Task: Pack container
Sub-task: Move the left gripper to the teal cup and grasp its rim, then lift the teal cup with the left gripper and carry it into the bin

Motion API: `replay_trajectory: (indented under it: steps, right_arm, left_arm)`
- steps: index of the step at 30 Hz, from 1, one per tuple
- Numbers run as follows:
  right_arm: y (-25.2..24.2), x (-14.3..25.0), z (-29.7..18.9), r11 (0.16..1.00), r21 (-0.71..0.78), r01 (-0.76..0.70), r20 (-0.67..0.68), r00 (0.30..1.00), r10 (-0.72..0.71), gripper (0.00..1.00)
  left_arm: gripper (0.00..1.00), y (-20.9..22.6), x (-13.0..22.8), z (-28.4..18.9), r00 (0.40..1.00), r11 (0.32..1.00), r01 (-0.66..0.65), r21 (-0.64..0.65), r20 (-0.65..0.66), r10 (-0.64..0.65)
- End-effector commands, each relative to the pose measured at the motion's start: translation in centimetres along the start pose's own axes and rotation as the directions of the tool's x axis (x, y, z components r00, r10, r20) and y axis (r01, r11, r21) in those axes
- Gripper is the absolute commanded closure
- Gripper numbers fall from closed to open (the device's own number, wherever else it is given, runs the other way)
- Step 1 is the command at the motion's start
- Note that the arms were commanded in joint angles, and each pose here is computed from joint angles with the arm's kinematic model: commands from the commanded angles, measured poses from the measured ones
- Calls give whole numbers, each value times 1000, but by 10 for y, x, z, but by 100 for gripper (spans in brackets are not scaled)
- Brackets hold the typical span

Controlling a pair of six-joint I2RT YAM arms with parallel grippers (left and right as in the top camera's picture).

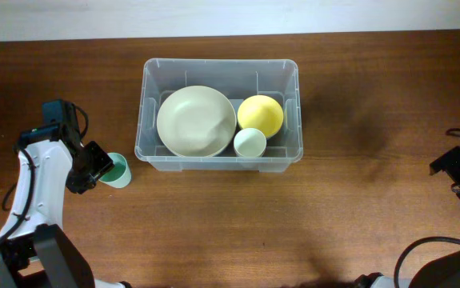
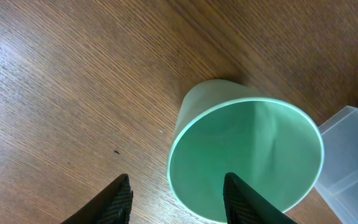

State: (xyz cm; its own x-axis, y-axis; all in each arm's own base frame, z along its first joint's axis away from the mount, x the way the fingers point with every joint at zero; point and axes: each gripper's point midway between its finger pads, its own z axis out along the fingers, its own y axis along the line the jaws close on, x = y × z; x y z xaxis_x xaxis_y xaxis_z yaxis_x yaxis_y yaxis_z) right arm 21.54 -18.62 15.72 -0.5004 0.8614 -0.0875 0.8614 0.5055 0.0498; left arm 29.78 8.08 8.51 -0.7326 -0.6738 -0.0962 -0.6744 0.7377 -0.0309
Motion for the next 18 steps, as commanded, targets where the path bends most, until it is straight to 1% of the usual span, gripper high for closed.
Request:
replay_trajectory:
  steps: [1,8,12,13,15,16,17,18]
  right_arm:
    - [-1,0,2,1000,3,-14,-3,1000,14,1]
    - [-1,0,2,1000,3,-14,-3,1000,14,1]
    - [-1,0,2,1000,3,-14,-3,1000,14,1]
    - [-1,0,2,1000,3,-14,-3,1000,14,1]
    - [-1,0,2,1000,3,-14,-3,1000,14,1]
    - [-1,0,2,1000,3,-14,-3,1000,14,1]
    - [-1,0,2,1000,3,-14,-3,1000,14,1]
    - [-1,0,2,1000,3,-14,-3,1000,14,1]
  left_arm:
    - [51,5,2,8,1000,999,-21,-25,-17,21]
    - [51,5,6,21,998,999,-19,-37,-65,17]
    - [51,4,6,25,997,999,-19,-41,-72,16]
    - [52,4,6,25,997,999,-19,-41,-72,16]
    - [60,5,6,26,997,999,-19,-42,-76,16]
    - [65,5,6,27,997,999,-19,-43,-77,16]
    - [75,5,6,27,997,999,-19,-43,-77,16]
    - [81,5,6,27,997,999,-19,-43,-77,16]
